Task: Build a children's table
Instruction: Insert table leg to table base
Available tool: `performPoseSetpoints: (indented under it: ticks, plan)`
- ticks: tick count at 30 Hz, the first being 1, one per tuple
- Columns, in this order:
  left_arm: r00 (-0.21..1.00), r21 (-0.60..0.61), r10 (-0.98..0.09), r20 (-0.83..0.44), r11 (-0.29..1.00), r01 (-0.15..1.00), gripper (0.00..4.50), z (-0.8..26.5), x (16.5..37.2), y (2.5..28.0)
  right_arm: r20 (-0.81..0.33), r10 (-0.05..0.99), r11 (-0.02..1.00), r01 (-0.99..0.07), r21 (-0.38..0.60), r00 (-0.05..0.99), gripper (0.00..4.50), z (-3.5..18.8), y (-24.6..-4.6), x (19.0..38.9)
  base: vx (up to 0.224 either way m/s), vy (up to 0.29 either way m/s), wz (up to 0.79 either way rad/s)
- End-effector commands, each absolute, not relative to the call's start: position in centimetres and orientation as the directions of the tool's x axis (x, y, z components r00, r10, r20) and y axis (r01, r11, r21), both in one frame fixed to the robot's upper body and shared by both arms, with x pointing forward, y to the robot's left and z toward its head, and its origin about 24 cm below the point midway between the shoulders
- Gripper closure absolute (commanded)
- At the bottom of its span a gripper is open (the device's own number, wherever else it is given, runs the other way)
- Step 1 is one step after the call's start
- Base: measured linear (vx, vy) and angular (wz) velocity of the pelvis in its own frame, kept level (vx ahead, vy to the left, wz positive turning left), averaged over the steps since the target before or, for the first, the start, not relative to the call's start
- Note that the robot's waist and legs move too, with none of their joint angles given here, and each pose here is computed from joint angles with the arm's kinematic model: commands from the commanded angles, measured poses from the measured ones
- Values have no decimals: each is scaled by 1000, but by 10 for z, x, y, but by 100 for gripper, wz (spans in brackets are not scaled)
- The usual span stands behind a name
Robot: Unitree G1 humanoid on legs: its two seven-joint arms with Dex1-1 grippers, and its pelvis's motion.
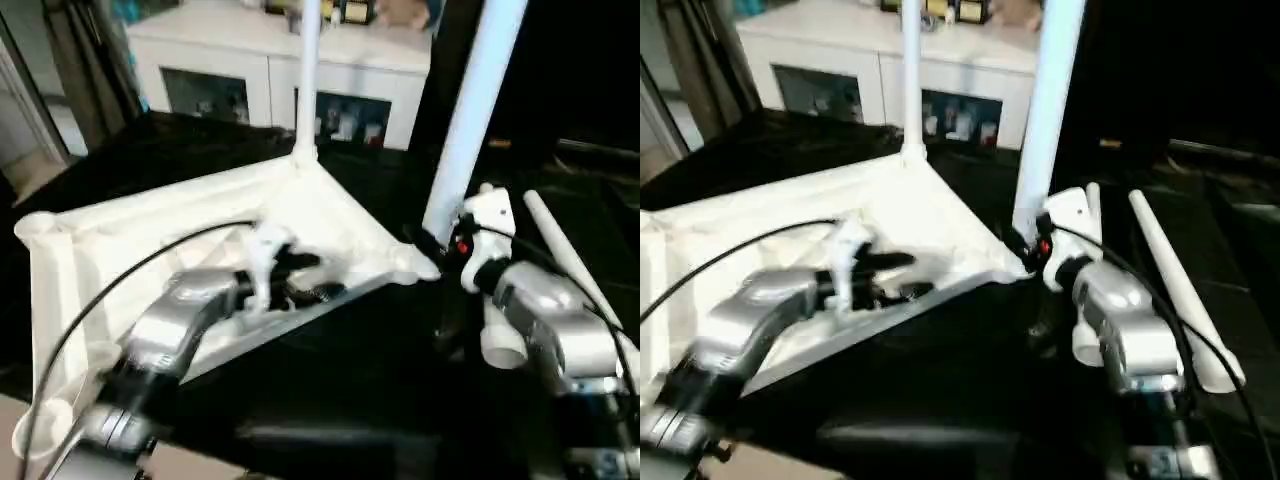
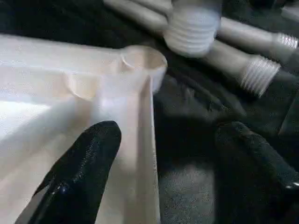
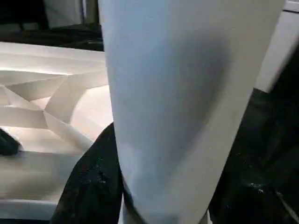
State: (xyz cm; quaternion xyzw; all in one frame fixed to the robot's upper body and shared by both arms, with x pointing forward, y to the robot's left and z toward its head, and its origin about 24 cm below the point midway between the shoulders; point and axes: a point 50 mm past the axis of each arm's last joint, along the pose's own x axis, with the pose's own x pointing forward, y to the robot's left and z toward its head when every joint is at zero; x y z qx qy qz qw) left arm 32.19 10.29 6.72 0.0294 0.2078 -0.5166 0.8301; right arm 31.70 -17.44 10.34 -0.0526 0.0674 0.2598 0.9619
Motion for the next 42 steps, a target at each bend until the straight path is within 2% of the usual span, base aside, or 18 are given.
performPoseSetpoints:
  ticks: [1, 3, 6, 8, 11, 13, 16, 25, 27, 28, 30, 32, 35, 36, 42]
  plan:
    - [380, -172, -820, -428, 487, 857, 82, 63, 325, 100, -159, 493, 855, -510, -94, 856, 259, 106, -178, 318, 0, 0, 0]
    - [377, -187, -801, -465, 505, 842, 82, 60, 327, 97, -163, 489, 856, -507, -96, 857, 259, 105, -179, 317, 0, 0, 0]
    - [362, -169, -763, -536, 517, 839, 118, 54, 327, 97, -170, 489, 855, -509, -100, 856, 259, 103, -179, 316, 0, 0, 0]
    - [349, -164, -741, -574, 522, 837, 118, 52, 327, 98, -171, 491, 854, -510, -100, 854, 259, 102, -179, 316, 0, 0, 0]
    - [342, -162, -737, -582, 518, 840, 158, 52, 327, 98, -171, 489, 855, -509, -101, 855, 259, 102, -179, 316, 0, 0, 0]
    - [344, -160, -735, -584, 520, 839, 160, 52, 328, 97, -171, 489, 855, -509, -102, 855, 259, 102, -179, 316, 0, 0, 0]
    - [363, -142, -724, -587, 534, 834, 202, 53, 331, 97, -171, 490, 853, -511, -107, 855, 259, 101, -178, 316, 0, 0, 0]
    - [391, -85, -705, -591, 537, 839, 252, 52, 334, 97, -174, 499, 846, -520, -116, 849, 259, 100, -176, 315, 0, 0, 0]
    - [397, -88, -707, -585, 541, 836, 288, 53, 335, 96, -175, 500, 845, -522, -117, 848, 259, 100, -176, 315, 0, 0, 0]
    - [399, -82, -708, -582, 540, 838, 288, 53, 336, 96, -175, 501, 844, -523, -118, 848, 259, 100, -176, 315, 0, 0, 0]
    - [392, -76, -718, -576, 524, 848, 293, 54, 336, 94, -175, 506, 841, -528, -120, 845, 259, 99, -175, 315, 0, 0, 0]
    - [374, -33, -745, -553, 468, 883, 324, 56, 335, 94, -174, 513, 836, -535, -123, 841, 259, 99, -172, 315, 0, 0, 0]
    - [291, 13, -782, -552, 340, 940, 336, 54, 327, 96, -172, 519, 832, -541, -121, 837, 259, 98, -170, 314, 0, 0, 0]
    - [258, 18, -790, -556, 299, 954, 364, 53, 323, 99, -171, 522, 831, -543, -119, 836, 259, 97, -170, 314, 0, 0, 0]
    - [153, -7, -824, -545, 187, 982, 401, 59, 304, 119, -160, 535, 829, -552, -92, 830, 259, 94, -171, 311, 0, 0, 0]
